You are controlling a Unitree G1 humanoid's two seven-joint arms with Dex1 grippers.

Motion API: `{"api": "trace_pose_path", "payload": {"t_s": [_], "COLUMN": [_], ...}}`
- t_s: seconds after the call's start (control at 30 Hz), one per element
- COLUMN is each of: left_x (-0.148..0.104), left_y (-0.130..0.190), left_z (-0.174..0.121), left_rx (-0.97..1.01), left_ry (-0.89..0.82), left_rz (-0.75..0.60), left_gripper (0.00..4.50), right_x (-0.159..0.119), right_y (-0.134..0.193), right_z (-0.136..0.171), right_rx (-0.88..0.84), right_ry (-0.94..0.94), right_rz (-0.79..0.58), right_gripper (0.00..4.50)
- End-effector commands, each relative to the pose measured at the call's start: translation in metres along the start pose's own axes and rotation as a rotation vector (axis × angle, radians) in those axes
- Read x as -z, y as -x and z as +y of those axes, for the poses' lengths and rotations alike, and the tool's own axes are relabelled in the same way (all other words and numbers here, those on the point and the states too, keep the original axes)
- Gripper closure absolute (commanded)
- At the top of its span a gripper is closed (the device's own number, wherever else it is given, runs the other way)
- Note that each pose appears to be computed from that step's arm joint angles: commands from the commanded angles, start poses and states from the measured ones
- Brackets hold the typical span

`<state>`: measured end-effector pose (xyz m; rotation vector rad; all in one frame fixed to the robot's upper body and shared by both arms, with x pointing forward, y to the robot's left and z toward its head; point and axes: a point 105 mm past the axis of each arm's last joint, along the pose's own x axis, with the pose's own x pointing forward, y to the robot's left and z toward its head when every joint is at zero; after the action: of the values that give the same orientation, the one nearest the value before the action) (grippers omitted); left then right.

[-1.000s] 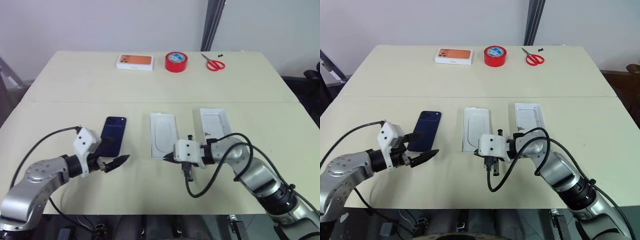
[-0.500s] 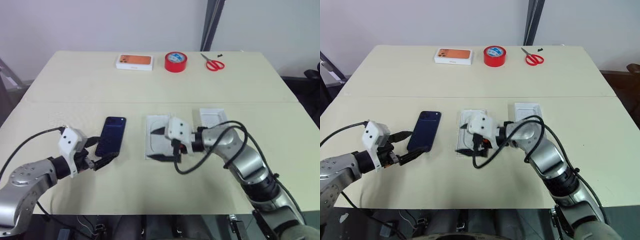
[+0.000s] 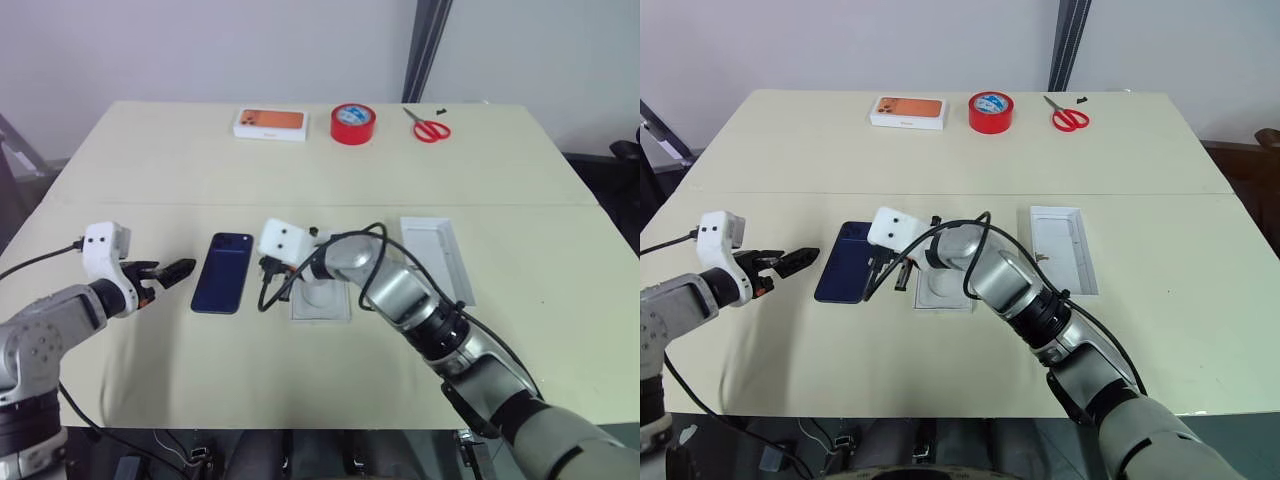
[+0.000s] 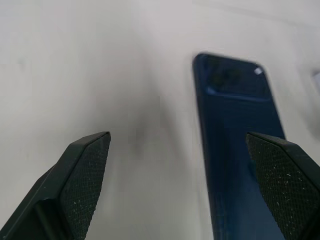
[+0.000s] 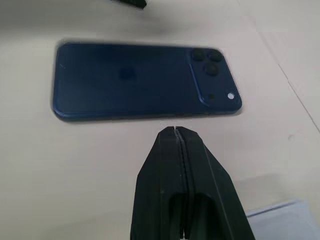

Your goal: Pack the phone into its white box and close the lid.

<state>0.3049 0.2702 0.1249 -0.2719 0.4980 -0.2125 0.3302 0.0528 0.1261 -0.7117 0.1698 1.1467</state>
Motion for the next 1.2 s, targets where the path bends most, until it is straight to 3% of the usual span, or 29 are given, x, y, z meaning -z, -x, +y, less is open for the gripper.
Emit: {"api": "trace_pose_path", "payload": {"t_s": [0.03, 0.13, 0.47, 0.67, 0.8, 1.2], "left_x": [-0.001, 0.012, 0.041, 0.049, 0.040, 0.036], "left_y": [-0.008, -0.020, -0.030, -0.030, -0.031, -0.028], "left_z": [-0.009, -0.015, -0.065, -0.080, -0.082, -0.077], "left_rx": [0.044, 0.071, 0.291, 0.364, 0.408, 0.400], "left_ry": [0.047, 0.102, 0.156, 0.184, 0.262, 0.344], "left_rz": [0.064, 0.181, 0.372, 0.379, 0.329, 0.300], "left_gripper": [0.00, 0.00, 0.00, 0.00, 0.00, 0.00], "right_x": [-0.015, -0.006, -0.009, -0.010, -0.008, -0.006], "right_y": [-0.010, -0.022, -0.026, -0.023, -0.022, -0.022], "right_z": [0.001, 0.008, 0.013, 0.013, 0.014, 0.017], "right_rx": [0.010, -0.014, -0.043, -0.045, -0.046, -0.049], "right_ry": [0.083, 0.139, 0.161, 0.165, 0.161, 0.155], "right_rz": [-0.008, 0.077, 0.076, 0.070, 0.071, 0.068], "right_gripper": [4.47, 4.47, 4.47, 4.47, 4.47, 4.47]}}
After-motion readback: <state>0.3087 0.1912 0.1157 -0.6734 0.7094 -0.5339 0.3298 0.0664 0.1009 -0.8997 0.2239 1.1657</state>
